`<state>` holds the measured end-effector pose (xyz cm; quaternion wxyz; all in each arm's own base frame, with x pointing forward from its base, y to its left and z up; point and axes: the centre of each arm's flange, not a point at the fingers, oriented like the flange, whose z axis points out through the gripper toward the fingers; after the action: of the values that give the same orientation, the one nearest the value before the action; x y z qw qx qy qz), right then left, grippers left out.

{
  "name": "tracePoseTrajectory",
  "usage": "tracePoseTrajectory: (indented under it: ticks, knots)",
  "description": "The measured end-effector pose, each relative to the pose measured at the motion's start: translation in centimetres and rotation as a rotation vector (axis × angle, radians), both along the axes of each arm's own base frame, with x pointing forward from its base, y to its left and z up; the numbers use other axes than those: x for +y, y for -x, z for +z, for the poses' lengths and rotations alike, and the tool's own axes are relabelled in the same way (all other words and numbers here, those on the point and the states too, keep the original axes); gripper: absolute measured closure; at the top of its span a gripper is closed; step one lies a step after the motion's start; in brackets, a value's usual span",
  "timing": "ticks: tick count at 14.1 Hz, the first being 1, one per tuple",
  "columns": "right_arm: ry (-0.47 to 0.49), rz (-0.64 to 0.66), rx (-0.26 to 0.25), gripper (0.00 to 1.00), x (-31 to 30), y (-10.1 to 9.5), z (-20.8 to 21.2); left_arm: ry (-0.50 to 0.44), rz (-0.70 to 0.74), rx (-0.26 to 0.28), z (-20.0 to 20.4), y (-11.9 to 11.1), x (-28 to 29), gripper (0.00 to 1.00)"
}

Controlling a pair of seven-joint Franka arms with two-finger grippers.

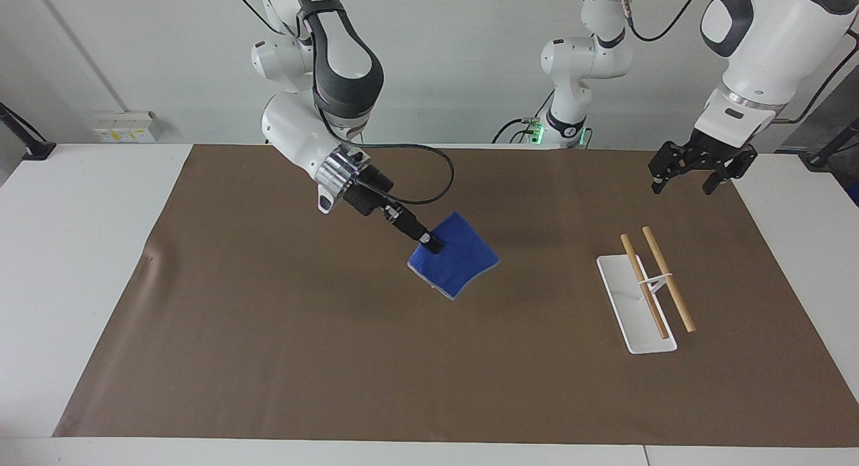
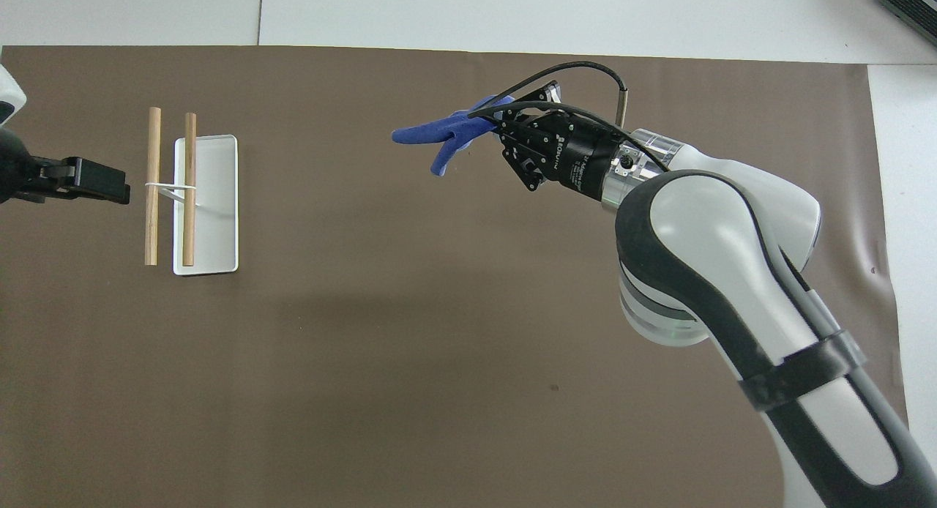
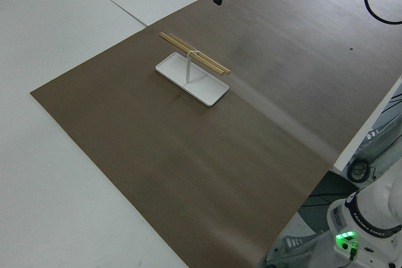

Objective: Right arm passes towel to left arm to hang
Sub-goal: 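Lift the blue towel with the right gripper toward the tray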

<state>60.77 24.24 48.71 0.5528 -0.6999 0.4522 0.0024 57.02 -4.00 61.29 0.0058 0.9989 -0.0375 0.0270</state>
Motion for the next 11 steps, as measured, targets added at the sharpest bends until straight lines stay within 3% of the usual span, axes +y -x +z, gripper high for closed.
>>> tracePoseTrajectory:
  ticks: [6, 11]
  knots:
    - [-0.123, -0.043, 0.099, 0.96, 1.5, 0.6, 0.3, 0.0, 0.0, 0.0, 0.0, 0.0, 0.0, 0.0]
    - [-0.185, -0.064, 0.125, 0.96, 3.2, 1.1, 1.3, 0.0, 0.0, 0.0, 0.0, 0.0, 0.0, 0.0]
